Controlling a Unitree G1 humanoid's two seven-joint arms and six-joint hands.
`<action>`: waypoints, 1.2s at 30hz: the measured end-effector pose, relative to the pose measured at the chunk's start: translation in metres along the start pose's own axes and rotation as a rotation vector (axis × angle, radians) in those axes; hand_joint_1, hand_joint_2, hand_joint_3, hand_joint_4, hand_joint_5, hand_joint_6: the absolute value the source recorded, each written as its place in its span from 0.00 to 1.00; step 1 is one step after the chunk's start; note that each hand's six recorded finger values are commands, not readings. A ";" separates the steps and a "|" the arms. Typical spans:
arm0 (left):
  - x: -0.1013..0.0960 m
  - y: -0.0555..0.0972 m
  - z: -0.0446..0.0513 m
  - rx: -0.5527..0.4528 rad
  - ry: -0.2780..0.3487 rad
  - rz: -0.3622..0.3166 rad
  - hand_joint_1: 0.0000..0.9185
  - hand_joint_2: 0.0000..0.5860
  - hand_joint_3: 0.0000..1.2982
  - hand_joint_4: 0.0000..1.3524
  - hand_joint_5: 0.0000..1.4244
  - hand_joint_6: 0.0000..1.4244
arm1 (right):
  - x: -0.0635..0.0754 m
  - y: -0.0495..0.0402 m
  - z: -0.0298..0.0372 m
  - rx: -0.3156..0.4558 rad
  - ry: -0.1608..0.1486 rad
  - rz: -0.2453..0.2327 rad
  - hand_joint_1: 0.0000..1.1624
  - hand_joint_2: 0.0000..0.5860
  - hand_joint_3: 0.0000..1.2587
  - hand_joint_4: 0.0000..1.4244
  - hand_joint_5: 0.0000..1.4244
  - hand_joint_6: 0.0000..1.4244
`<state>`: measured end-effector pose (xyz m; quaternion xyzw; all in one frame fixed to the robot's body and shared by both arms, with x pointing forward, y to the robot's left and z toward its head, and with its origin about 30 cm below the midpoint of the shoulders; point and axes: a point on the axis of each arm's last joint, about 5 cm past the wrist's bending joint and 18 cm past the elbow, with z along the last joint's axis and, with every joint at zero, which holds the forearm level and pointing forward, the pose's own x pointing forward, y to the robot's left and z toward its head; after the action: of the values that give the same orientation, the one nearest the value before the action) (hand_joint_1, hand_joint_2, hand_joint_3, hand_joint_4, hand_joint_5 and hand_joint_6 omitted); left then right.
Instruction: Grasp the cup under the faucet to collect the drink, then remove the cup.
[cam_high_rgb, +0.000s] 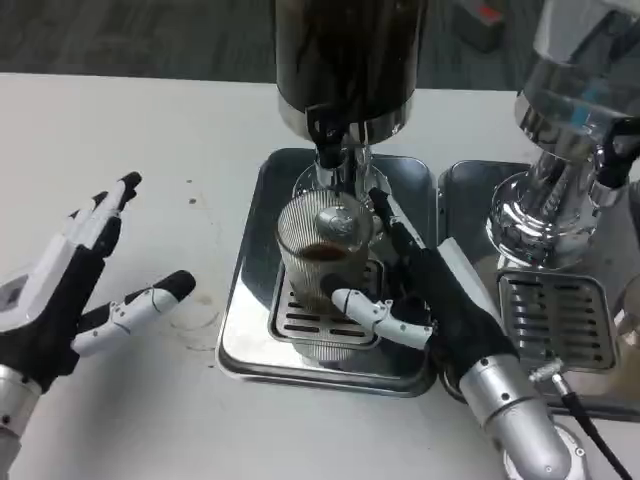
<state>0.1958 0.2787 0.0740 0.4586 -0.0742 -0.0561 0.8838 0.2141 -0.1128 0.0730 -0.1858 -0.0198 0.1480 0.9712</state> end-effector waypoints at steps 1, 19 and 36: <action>0.000 -0.001 -0.0001 0.000 0.001 -0.003 0.00 0.19 0.00 0.00 0.00 0.00 | 0.001 0.0002 0.0004 0.001 -0.001 0.000 0.60 0.39 0.00 0.00 0.00 0.00; -0.010 -0.010 -0.0006 -0.011 0.012 -0.059 0.00 0.19 0.00 0.00 0.00 0.00 | 0.015 0.0090 0.0023 0.036 0.011 0.009 0.65 0.33 0.00 0.00 0.00 0.00; -0.017 -0.012 -0.0015 -0.011 0.033 -0.069 0.00 0.20 0.00 0.00 0.00 0.00 | 0.026 0.0146 0.0000 0.093 0.006 0.023 0.73 0.35 0.00 0.00 0.01 0.05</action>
<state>0.1793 0.2756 0.0619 0.4570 -0.0434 -0.0795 0.8849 0.2345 -0.0922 0.0672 -0.1414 -0.0078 0.1595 0.9770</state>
